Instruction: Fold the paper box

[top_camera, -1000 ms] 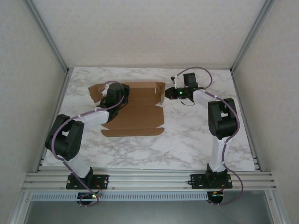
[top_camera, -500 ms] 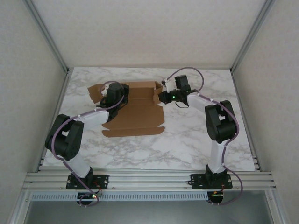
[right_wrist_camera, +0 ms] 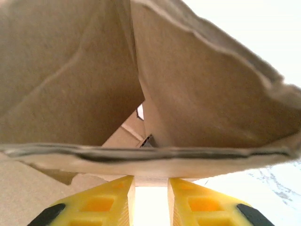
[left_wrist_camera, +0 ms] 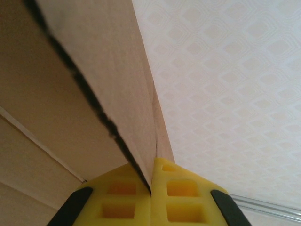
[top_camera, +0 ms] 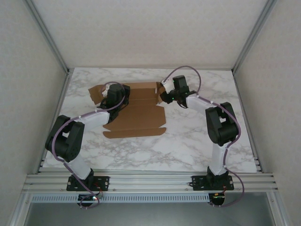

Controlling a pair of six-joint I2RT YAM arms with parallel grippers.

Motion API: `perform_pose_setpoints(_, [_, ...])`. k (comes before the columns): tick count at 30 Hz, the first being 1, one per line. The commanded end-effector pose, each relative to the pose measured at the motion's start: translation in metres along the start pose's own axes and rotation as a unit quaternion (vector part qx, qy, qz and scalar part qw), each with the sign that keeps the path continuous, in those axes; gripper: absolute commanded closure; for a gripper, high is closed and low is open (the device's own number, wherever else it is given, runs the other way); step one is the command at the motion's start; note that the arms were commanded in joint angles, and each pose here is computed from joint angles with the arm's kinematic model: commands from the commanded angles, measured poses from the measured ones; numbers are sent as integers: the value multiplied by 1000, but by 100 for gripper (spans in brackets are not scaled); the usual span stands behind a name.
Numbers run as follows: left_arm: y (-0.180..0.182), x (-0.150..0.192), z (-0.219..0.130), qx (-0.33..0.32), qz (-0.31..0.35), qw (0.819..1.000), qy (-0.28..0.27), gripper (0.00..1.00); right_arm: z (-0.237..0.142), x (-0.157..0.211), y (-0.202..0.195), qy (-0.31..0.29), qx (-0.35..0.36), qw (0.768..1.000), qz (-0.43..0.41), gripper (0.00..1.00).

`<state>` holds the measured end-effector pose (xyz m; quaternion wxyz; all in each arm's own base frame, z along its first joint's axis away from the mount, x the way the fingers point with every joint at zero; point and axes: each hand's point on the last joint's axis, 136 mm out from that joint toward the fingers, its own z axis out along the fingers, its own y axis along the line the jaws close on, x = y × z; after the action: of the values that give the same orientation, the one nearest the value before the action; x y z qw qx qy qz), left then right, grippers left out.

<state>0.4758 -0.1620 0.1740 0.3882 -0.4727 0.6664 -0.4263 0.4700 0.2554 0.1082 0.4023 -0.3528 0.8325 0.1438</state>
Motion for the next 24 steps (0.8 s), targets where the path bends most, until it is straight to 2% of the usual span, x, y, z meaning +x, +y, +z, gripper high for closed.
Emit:
perform_pose_setpoints(1, [21, 11, -2, -31, 20, 999, 32, 100, -2, -30, 3, -29, 12, 998, -54, 75])
perform_pose_setpoints(7, [19, 5, -1, -30, 17, 999, 28, 100, -11, -29, 44, -32, -67, 994, -76, 79])
perform_pose_setpoints(16, [26, 4, 4, -45, 26, 998, 30, 100, -8, -15, 66, -12, -87, 993, -74, 84])
perform_pose_setpoints(20, [27, -2, 4, -57, 47, 997, 14, 100, -22, -22, 67, -25, -85, 994, -67, 86])
perform_pose_setpoints(24, [36, -5, 4, -86, 71, 994, 6, 100, -40, -21, 75, -18, -120, 991, -59, 86])
